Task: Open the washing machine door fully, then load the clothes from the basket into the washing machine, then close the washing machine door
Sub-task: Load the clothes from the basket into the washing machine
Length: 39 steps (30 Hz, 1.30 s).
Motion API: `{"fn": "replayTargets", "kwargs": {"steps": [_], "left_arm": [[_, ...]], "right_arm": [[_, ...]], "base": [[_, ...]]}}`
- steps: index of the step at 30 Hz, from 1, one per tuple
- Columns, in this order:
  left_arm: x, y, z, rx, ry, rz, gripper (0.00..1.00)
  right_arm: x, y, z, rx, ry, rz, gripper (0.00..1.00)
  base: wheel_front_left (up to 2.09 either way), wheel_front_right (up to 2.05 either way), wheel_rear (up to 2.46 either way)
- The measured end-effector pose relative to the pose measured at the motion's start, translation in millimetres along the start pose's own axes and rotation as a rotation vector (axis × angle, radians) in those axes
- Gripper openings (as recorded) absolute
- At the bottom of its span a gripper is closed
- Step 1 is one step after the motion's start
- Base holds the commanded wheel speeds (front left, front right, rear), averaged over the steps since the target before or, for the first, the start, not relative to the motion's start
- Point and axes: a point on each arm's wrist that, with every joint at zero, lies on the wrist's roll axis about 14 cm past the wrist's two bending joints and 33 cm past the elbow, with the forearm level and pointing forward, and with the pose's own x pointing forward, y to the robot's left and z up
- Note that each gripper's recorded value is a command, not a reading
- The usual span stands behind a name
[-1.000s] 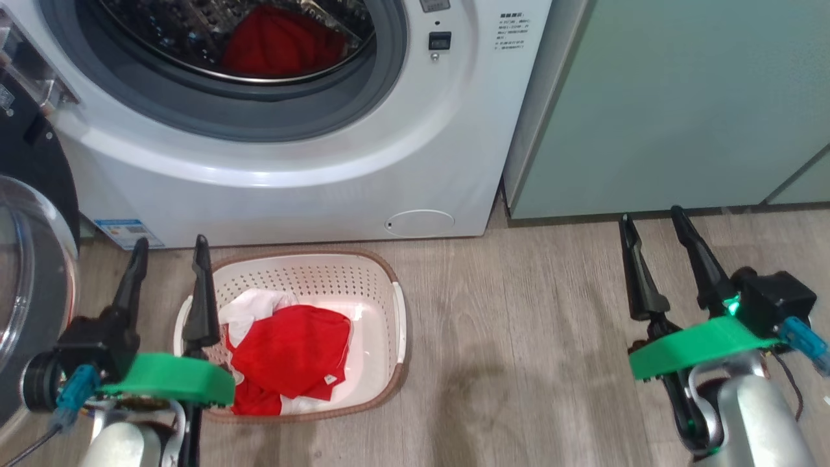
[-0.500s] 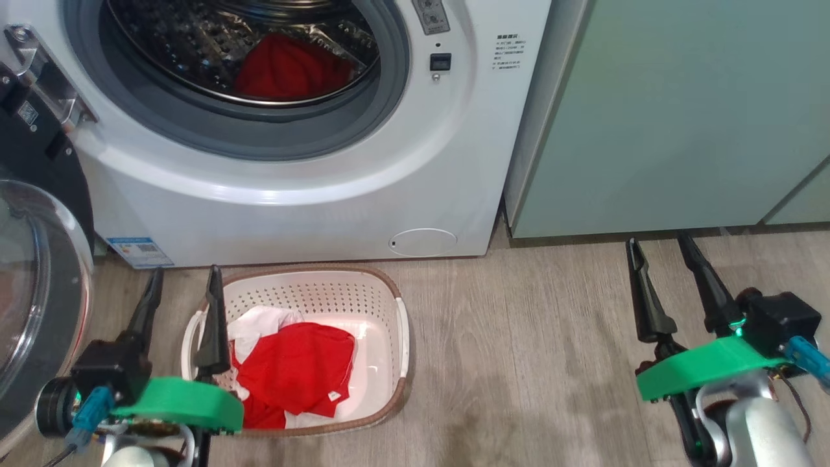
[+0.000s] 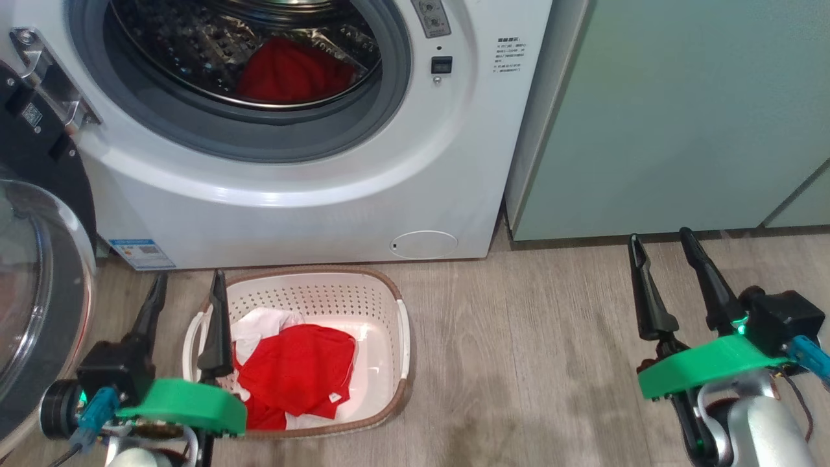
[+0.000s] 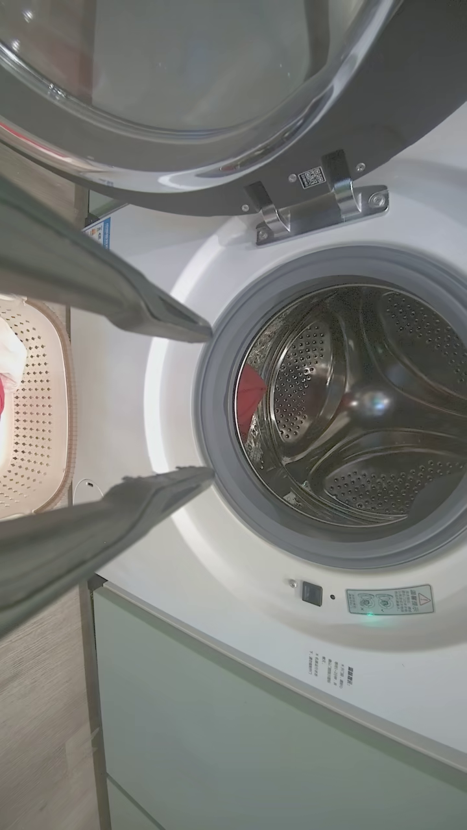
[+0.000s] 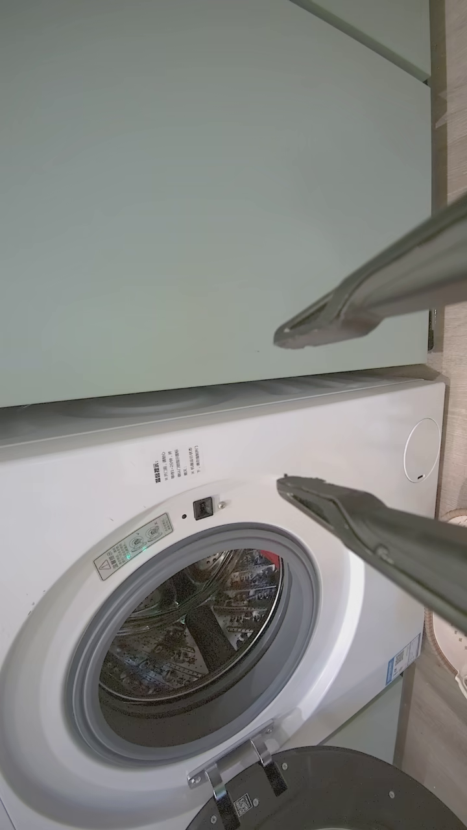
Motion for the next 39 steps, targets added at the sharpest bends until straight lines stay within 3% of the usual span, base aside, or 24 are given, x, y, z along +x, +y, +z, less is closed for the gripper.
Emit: {"fn": "replayTargets", "kwargs": {"steps": [18,24,30,39], "left_arm": [[1.9,-0.3,-8.9,0.006,0.027,-0.007,1.0],[21.8,-0.7,-23.6,0.019,0.073,-0.028,1.0],[58.4,-9.1,-77.1,0.018,0.233,-0.094,1.0],[80.1,-6.5,-214.5,-0.023,0.64,-0.109,1.0]], "right_arm": [[4.1,1.8,-2.5,0.005,0.005,0.006,1.0],[14.6,6.5,-10.5,0.005,0.023,0.021,1.0],[45.2,16.8,-20.8,0.004,0.029,0.059,1.0],[82.3,19.1,-64.9,0.005,0.088,0.081,1.0]], "base": [[0.0,0.0,0.0],[0.0,0.0,0.0],[0.0,0.0,0.0],[0.0,0.0,0.0]]}}
